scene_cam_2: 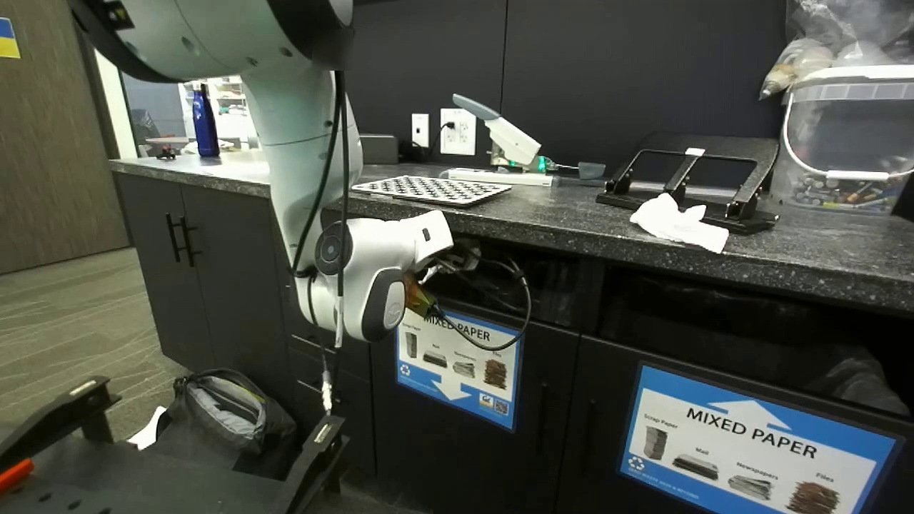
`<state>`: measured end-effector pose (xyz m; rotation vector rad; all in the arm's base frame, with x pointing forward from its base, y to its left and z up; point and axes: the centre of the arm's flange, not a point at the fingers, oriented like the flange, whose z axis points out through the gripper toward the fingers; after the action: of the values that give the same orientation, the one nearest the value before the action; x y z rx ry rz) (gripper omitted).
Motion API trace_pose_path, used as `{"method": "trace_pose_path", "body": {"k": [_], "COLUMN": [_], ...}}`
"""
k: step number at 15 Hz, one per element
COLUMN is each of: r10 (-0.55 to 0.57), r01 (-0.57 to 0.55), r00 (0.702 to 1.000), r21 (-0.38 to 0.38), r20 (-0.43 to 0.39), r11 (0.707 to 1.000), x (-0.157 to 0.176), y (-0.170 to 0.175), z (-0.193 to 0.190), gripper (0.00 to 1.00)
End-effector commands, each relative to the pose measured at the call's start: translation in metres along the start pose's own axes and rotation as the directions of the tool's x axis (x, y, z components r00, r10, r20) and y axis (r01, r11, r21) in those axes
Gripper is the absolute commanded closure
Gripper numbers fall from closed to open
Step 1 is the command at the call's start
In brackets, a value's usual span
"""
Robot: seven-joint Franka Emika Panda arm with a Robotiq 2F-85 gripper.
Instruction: Pick up the papers from the counter and throw them in the bin
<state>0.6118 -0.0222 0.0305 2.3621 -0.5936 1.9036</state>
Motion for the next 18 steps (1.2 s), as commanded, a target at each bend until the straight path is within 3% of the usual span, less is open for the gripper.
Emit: {"method": "trace_pose_path", "body": {"k": [1, 2, 3, 10, 12, 13, 15, 16, 18], "r10": [-0.010, -0.015, -0.015, -0.036, -0.033, -0.053, -0.074, -0.100, -0.117], "r01": [0.014, 0.018, 0.018, 0.034, 0.031, 0.051, 0.072, 0.099, 0.117], "r00": [0.989, 0.989, 0.989, 0.996, 0.998, 0.997, 0.996, 0.994, 0.993], "r21": [0.028, 0.023, 0.020, -0.026, -0.033, -0.031, -0.028, -0.030, -0.040], "r20": [-0.145, -0.148, -0.150, -0.081, -0.049, -0.049, -0.052, -0.045, 0.015], "r11": [1.000, 1.000, 1.000, 0.999, 0.999, 0.998, 0.997, 0.995, 0.992], "x": [-0.015, -0.013, -0.010, -0.015, 0.003, -0.008, 0.018, 0.014, 0.042], "y": [-0.007, -0.009, -0.010, -0.006, -0.009, -0.005, -0.011, -0.010, -0.017], "z": [0.026, 0.030, 0.032, 0.016, 0.000, -0.011, -0.025, -0.034, -0.052], "gripper": [0.92, 0.67, 0.66, 0.13, 0.01, 0.00, 0.00, 0.00, 0.00]}}
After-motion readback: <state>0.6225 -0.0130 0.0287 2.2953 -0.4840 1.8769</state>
